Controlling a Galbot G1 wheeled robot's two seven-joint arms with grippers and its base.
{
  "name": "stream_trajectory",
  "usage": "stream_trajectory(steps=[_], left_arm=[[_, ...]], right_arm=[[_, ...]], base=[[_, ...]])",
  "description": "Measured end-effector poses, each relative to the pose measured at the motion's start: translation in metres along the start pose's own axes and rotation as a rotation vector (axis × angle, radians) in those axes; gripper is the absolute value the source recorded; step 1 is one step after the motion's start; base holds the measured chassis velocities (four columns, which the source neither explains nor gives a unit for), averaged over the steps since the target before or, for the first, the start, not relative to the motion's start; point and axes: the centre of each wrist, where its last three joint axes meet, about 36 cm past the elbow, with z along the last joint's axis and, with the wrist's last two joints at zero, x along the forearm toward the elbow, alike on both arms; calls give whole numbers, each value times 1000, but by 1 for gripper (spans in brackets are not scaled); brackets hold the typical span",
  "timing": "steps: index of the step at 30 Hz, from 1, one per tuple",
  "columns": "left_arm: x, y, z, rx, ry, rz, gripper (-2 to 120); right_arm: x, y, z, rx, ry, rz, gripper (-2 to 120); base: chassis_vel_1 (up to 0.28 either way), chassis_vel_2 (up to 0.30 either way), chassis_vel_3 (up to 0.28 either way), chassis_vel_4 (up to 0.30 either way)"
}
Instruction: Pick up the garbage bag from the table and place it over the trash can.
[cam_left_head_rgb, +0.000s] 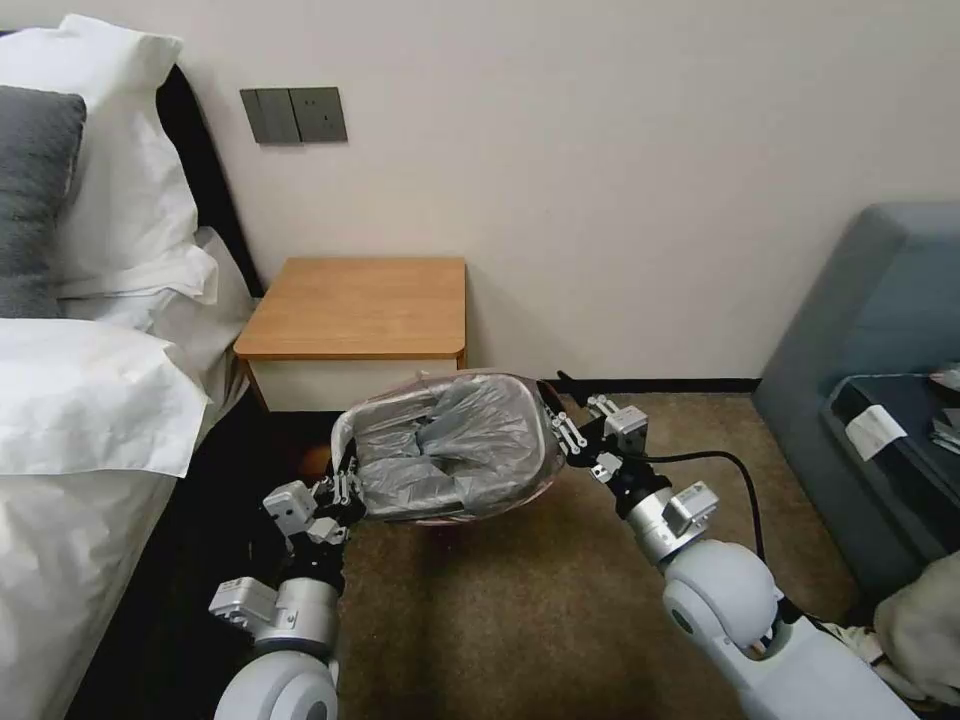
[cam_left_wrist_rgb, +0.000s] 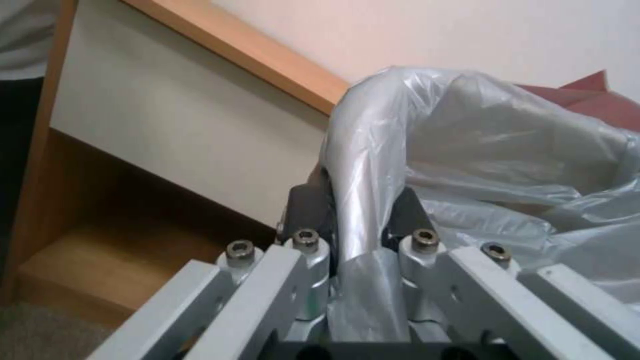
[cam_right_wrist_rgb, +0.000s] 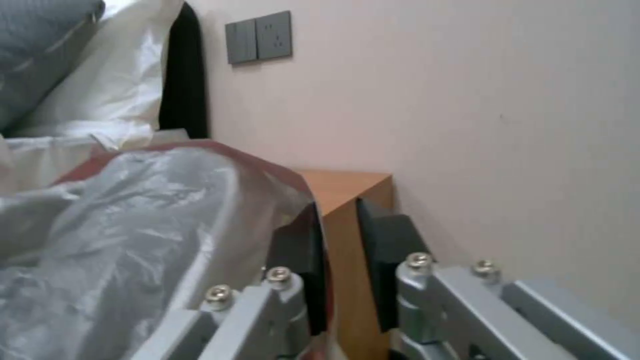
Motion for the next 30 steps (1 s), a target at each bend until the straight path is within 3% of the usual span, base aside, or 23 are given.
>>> stream_trajectory(steps=[2,13,19,30], left_arm=[[1,0,0,1,-6,14,7],[3,5,3,34,-54,144,7],[5,6,4,41,-70,182,7],[7,1,0,133,-111,251,7]], right_arm=[[0,0,-2,-19,5,0,0],[-5,-7,-7,-2,-4,5,0],[-9,-15,-6,21,4,24,0],[-20,-32,17,69,54,77,0]], base=[[0,0,0,0],[0,0,0,0],[0,0,0,0],[0,0,0,0]])
